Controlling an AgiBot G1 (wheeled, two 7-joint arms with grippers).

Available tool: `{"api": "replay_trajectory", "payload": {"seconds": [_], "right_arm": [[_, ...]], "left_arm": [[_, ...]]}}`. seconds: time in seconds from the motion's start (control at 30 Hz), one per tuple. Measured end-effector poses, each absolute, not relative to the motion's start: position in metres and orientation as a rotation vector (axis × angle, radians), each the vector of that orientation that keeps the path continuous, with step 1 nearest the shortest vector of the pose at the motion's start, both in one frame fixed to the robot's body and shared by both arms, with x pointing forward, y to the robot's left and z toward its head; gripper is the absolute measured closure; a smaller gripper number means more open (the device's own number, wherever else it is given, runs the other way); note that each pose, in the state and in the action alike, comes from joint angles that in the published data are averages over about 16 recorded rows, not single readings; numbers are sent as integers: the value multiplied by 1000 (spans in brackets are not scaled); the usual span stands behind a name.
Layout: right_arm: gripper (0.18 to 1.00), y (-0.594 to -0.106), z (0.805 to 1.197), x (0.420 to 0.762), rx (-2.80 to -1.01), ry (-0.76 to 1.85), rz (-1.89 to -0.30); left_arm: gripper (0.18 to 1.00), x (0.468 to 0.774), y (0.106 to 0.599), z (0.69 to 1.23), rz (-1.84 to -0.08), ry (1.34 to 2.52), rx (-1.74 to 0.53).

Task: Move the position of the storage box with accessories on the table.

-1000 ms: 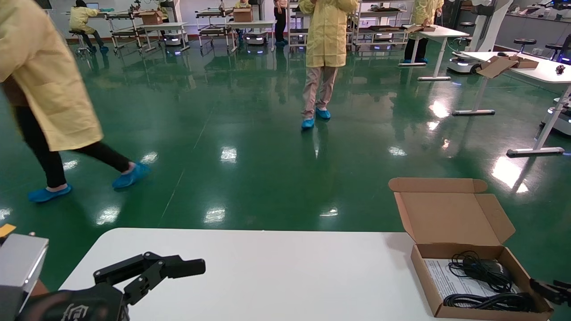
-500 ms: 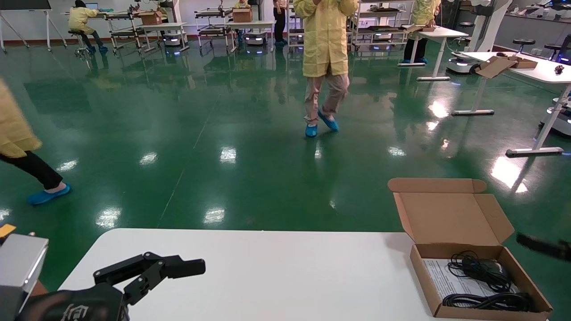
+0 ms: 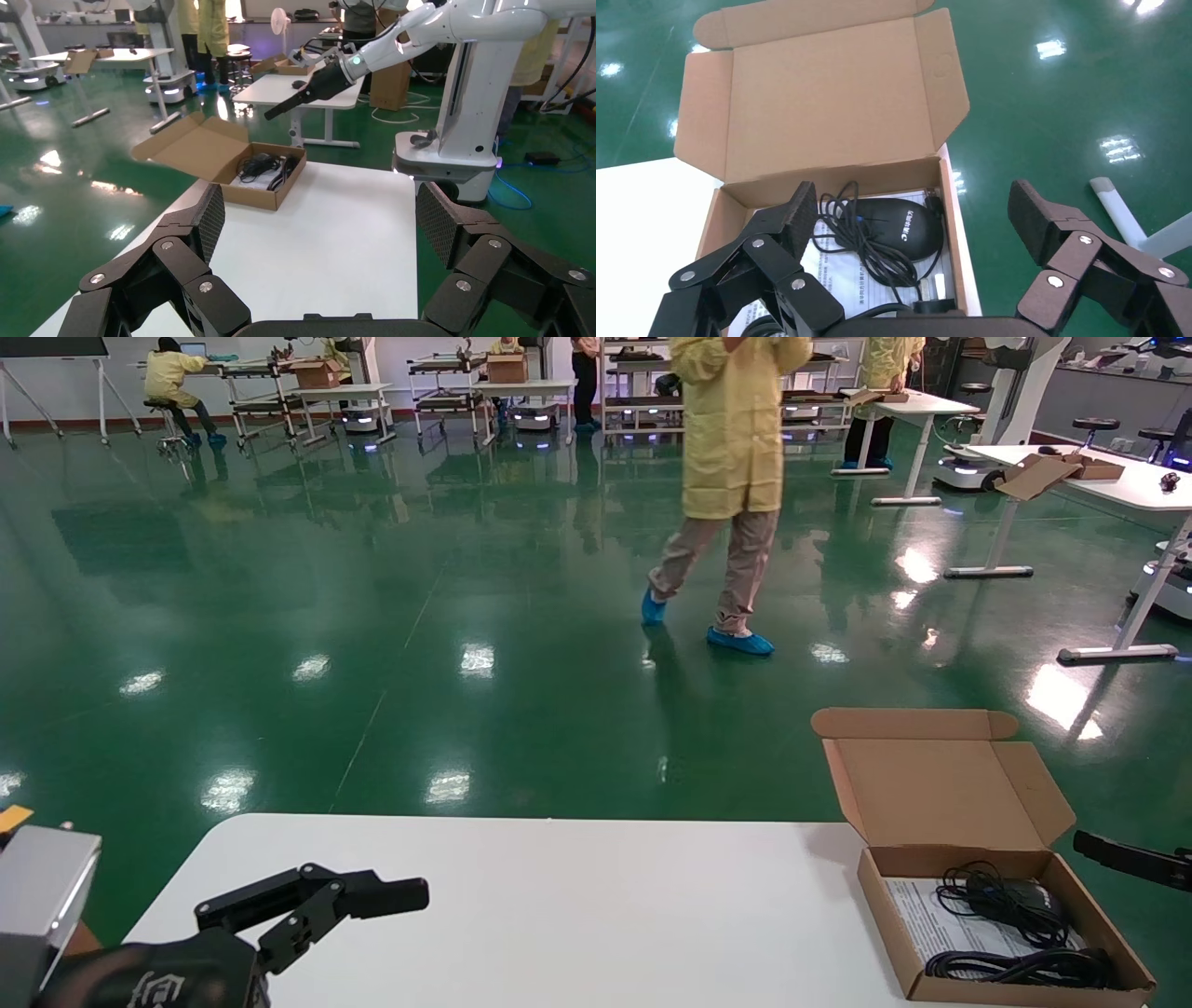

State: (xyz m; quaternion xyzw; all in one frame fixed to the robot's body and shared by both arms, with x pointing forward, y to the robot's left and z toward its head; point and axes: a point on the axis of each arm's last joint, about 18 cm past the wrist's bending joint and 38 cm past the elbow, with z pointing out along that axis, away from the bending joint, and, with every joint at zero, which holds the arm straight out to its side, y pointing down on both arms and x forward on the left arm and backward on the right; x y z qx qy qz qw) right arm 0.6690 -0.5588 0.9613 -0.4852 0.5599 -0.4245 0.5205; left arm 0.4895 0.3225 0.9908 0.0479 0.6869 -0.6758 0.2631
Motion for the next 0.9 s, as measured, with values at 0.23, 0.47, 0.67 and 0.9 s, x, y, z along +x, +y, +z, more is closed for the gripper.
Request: {"api": "replay_trajectory", "payload": {"seconds": [0.23, 0.47, 0.67, 0.9], "right_arm": [[186, -539, 963, 672, -1206, 1257, -979], [179, -503, 970, 672, -1266, 1098, -906], [178, -470, 977, 664, -1316, 944, -844], [178, -435, 985, 649, -1368, 761, -781]], "left_arm": [[184, 489, 322, 991, -1828, 1858, 130], [184, 489, 322, 991, -1828, 1858, 130], [184, 489, 322, 991, -1828, 1858, 130], [184, 489, 322, 991, -1828, 1858, 130]]}}
